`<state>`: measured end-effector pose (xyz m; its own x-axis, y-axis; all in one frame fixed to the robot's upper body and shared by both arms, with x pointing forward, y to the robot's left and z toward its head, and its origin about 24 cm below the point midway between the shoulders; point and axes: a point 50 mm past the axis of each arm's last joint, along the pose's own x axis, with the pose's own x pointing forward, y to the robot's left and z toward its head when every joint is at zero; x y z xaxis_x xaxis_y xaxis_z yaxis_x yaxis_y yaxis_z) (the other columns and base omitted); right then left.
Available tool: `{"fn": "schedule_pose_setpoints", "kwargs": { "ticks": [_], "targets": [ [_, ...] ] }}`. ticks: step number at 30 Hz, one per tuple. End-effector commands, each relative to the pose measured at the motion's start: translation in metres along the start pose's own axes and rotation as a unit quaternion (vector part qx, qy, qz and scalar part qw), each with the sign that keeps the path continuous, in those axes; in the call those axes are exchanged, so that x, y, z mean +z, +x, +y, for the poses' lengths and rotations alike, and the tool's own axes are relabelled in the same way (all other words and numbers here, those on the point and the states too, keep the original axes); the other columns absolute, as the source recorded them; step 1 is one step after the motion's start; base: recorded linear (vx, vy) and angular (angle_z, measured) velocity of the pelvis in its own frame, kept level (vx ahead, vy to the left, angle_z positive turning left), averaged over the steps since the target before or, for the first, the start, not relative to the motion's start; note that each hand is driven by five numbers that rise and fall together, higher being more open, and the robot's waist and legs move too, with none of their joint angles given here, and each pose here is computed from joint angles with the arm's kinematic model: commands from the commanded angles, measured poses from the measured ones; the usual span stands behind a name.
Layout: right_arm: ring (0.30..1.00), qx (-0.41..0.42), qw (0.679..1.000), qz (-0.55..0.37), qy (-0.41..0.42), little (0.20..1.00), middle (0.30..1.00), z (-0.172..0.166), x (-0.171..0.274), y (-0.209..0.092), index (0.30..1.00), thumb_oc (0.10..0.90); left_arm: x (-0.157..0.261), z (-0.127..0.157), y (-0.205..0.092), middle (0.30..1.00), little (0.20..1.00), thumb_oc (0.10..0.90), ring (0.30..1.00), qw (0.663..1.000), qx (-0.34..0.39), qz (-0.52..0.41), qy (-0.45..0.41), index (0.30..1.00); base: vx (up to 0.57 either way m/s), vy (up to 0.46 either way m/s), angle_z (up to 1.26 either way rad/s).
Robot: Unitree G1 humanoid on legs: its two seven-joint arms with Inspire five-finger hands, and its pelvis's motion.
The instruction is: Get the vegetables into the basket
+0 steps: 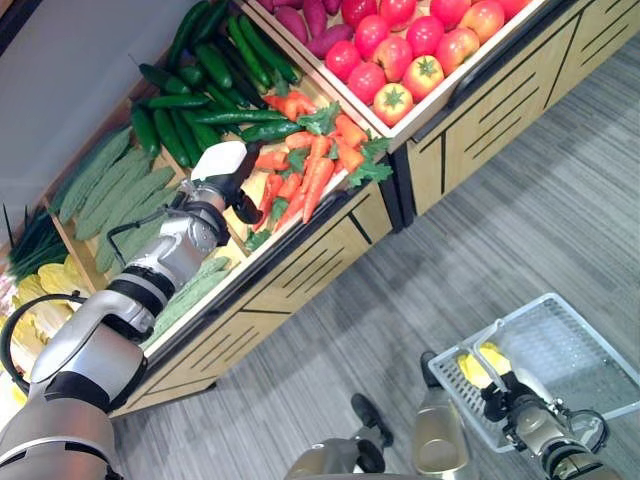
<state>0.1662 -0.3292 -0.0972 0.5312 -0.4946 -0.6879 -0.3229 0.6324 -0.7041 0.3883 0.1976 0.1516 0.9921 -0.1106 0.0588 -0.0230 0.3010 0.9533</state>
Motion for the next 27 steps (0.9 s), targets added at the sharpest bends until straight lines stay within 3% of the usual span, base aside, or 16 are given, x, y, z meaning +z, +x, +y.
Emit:
{"fn": "schedule_pose_setpoints", "kwargs": {
  "ticks": [1, 17, 27],
  "targets": [
    [0.3, 0.04, 0.998, 0.038, -0.005, 0.3, 0.3, 0.028, -0.026, -0.008, 0.3, 0.4, -0.021, 0.053, 0.006, 1.0, 1.0, 0.9, 1.0, 0.994, 0.094, 0.051, 0.001, 1.0, -0.02, -0.049, -0.06],
    [0.3, 0.03, 0.999, 0.034, -0.004, 0.3, 0.3, 0.022, -0.021, -0.006, 0.3, 0.4, -0.031, 0.031, 0.015, 1.0, 1.0, 0.9, 1.0, 0.99, 0.051, 0.127, 0.023, 1.0, -0.01, -0.036, -0.06],
    [0.3, 0.032, 0.999, 0.037, -0.005, 0.3, 0.3, 0.021, -0.023, -0.006, 0.3, 0.4, -0.022, 0.029, 0.022, 1.0, 1.0, 0.9, 1.0, 0.99, 0.028, 0.127, 0.046, 1.0, 0.0, -0.018, -0.04]
  ]
}}
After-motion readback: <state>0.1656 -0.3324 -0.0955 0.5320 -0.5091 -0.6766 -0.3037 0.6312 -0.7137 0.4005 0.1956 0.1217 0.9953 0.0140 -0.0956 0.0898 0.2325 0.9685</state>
